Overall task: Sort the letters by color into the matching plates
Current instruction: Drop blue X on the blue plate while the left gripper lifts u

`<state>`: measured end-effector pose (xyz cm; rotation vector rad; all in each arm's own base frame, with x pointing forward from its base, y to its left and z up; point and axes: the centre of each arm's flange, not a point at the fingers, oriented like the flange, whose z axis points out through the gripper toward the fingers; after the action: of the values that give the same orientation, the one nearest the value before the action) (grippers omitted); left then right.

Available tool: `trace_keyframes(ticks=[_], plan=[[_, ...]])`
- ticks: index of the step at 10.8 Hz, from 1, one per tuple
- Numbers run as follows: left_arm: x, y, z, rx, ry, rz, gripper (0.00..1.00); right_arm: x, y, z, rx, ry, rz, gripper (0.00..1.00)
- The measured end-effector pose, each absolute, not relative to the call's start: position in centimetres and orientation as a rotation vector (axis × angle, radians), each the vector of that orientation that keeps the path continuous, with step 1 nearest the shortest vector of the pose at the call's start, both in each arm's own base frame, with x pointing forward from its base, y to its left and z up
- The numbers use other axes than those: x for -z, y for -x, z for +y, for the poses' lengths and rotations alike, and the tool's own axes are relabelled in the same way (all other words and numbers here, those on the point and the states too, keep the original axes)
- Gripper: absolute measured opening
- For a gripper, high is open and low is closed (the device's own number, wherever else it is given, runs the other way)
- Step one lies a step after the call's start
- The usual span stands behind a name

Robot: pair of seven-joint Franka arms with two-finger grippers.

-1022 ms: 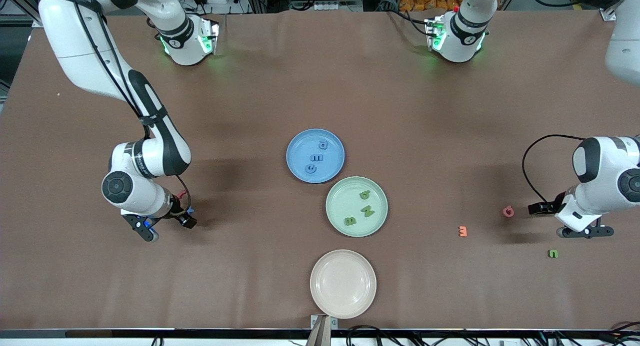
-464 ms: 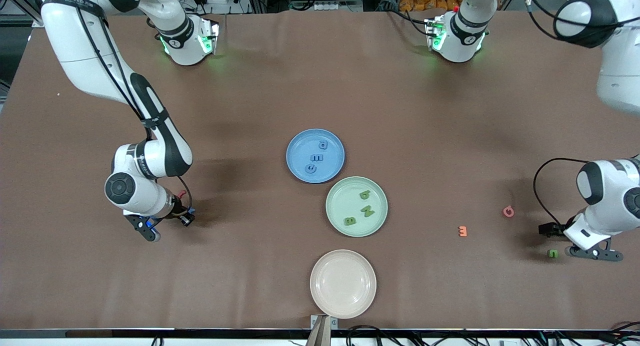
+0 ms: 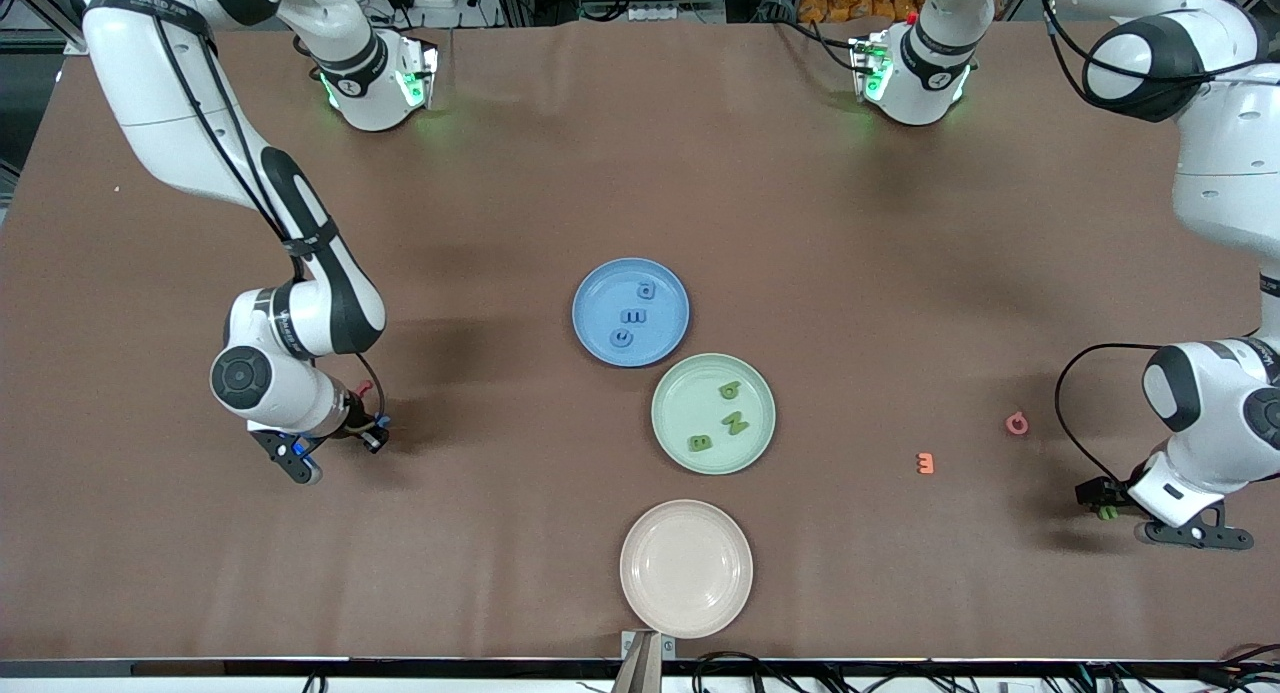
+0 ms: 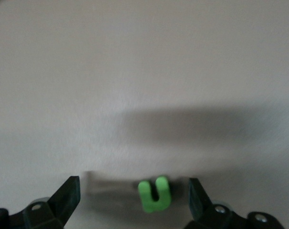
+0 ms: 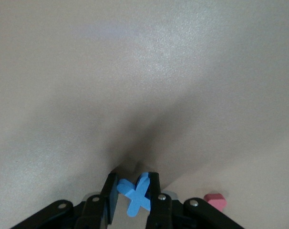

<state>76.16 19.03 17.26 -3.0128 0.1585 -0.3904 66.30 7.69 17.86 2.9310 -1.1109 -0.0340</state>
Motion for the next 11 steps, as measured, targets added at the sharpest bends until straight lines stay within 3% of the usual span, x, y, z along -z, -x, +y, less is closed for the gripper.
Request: trace_keyframes(ticks=[3, 7, 11], plan=[[-20.2, -77.1, 18.5, 0.444, 3.048, 0.108, 1.00, -18.4, -66.3, 9.0, 0.048, -2.935, -1.108, 0.31], [-19.9, -76.9, 17.9, 0.436, 3.143, 0.003, 1.00, -23.8, -66.4, 17.1, 0.055, -2.915, -1.183, 0.31], [-18.1, -76.3, 19.1, 0.397, 3.143, -0.028, 1.00, -25.7, -63.2, 28.8, 0.108, -2.909, -1.345, 0.31]])
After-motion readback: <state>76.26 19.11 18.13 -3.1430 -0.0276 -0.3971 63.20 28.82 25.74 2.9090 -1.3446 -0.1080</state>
